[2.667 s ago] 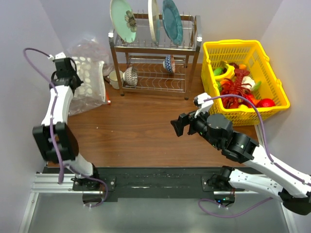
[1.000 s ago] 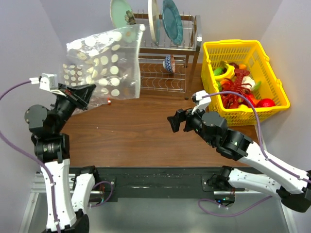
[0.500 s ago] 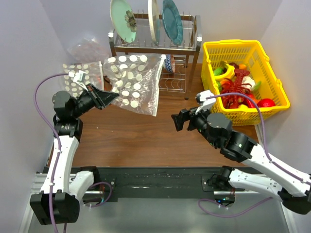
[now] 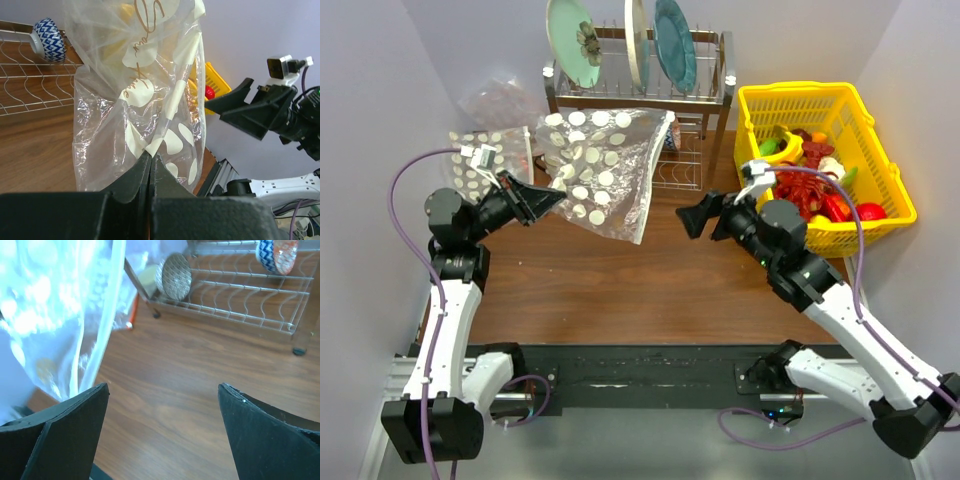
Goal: Place the food in the zip-top bag and seal the zipper
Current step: Open the zipper of the food storage bag at the center of the board.
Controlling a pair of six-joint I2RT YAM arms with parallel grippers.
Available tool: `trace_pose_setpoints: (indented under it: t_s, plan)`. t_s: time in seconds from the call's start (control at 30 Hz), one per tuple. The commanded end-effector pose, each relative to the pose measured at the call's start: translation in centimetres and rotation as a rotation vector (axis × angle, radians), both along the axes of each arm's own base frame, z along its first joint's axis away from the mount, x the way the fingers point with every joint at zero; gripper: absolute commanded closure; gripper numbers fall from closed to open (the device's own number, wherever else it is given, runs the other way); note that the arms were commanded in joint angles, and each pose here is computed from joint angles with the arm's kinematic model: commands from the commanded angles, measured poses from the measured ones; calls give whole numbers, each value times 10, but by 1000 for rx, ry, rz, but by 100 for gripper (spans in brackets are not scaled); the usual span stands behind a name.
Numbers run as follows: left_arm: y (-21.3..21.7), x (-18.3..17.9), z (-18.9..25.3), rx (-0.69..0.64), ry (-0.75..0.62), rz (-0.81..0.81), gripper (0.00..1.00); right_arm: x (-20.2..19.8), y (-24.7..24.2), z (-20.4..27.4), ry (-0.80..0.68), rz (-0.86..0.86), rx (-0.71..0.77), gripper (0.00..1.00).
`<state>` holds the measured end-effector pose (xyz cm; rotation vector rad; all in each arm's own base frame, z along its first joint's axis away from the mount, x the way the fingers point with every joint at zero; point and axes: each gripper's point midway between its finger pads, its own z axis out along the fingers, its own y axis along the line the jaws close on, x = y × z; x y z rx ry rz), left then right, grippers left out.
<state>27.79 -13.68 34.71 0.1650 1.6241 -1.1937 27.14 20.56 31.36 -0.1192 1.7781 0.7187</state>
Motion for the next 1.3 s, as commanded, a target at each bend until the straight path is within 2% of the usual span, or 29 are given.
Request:
trace_pose_setpoints:
  t_s: [0.0,0.03,0.1,0.13,0.2,0.23,0.5,0.9,1.03,1.07,1.17,1.2,1.27]
  plan:
    - [-4,-10,10,-3,-52,-34,100,6,11,49,-77,148,269,9]
    - [-5,-10,10,-3,-55,-38,100,13,2,67,-118,147,353,10]
    - [-5,-12,8,-9,-45,-45,100,20,5,57,-88,200,407,14]
    - [-6,-13,9,-11,-54,-49,100,25,-1,70,-120,208,469,15]
    - [-6,-14,10,-14,-57,-51,100,33,7,61,-91,264,497,18]
    - [-6,-15,9,-14,-55,-51,100,32,9,71,-126,293,523,19]
    - [-8,-15,5,-14,-43,-66,100,45,25,68,-155,382,477,30]
    - [-11,-16,5,-37,-40,-81,100,42,64,58,-98,529,443,39]
    - [-12,-18,6,-38,-40,-88,100,45,74,55,-91,527,432,44]
    - [-12,-18,6,-38,-39,-91,100,45,75,55,-90,530,432,46]
    - [-12,-19,6,-32,-43,-91,100,43,79,56,-89,551,433,65]
    - [-12,-19,5,-30,-39,-94,100,43,79,57,-90,554,434,76]
    - [-12,-19,2,-28,-35,-95,100,39,80,60,-90,566,437,90]
